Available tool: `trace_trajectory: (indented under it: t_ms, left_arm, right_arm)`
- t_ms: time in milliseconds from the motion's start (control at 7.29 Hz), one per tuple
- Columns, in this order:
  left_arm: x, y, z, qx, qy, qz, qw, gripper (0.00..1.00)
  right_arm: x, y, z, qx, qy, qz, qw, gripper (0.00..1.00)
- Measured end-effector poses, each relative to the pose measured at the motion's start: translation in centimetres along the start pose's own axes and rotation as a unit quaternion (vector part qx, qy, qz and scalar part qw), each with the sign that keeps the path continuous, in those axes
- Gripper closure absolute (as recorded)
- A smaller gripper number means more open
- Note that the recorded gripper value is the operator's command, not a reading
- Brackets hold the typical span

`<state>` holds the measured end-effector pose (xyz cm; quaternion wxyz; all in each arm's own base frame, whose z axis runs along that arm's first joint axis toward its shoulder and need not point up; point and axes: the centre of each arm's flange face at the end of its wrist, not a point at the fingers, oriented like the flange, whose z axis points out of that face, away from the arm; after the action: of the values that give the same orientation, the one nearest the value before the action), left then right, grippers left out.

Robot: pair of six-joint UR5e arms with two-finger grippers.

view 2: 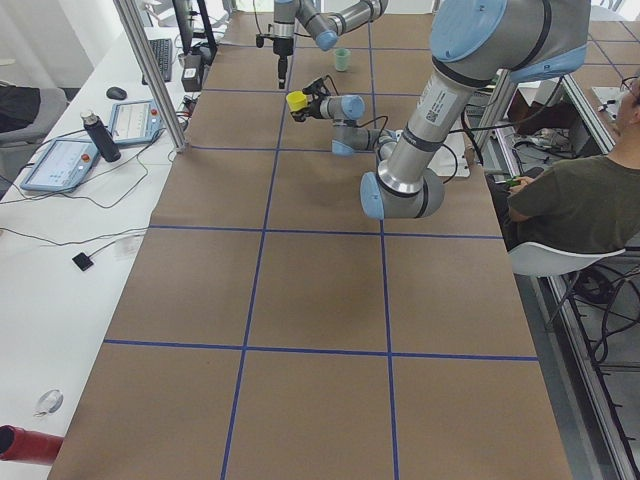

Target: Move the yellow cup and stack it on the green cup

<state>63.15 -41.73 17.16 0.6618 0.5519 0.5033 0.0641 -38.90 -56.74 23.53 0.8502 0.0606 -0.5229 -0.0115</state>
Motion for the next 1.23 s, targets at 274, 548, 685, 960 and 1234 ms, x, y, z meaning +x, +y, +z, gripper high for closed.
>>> trace_trajectory:
  t_ms: [274, 548, 685, 960, 1234]
  left_arm:
    - [-0.1, 0.2, 0.1, 0.000, 0.000, 0.019, 0.9998, 0.28]
    - [-0.2, 0.2, 0.1, 0.002, -0.001, 0.023, 0.9997, 0.28]
    - [-0.2, 0.1, 0.0, 0.003, -0.001, 0.023, 0.9997, 0.28]
    - [-0.1, 0.1, 0.0, 0.005, 0.000, 0.023, 0.9997, 0.28]
    - [0.0, 0.3, -0.1, 0.005, 0.000, 0.022, 0.9997, 0.28]
  right_arm:
    - [-0.6, 1.0, 0.3, -0.031, -0.017, -0.003, 0.9994, 0.01]
    - [-0.8, 2.2, 1.1, -0.055, -0.024, -0.004, 0.9982, 0.04]
    - [-1.0, 2.8, 1.7, -0.062, -0.024, -0.005, 0.9977, 0.07]
    - [-1.1, 3.8, 2.9, -0.074, -0.023, -0.007, 0.9970, 0.26]
    - [-1.1, 4.1, 3.2, -0.078, -0.022, -0.007, 0.9967, 0.26]
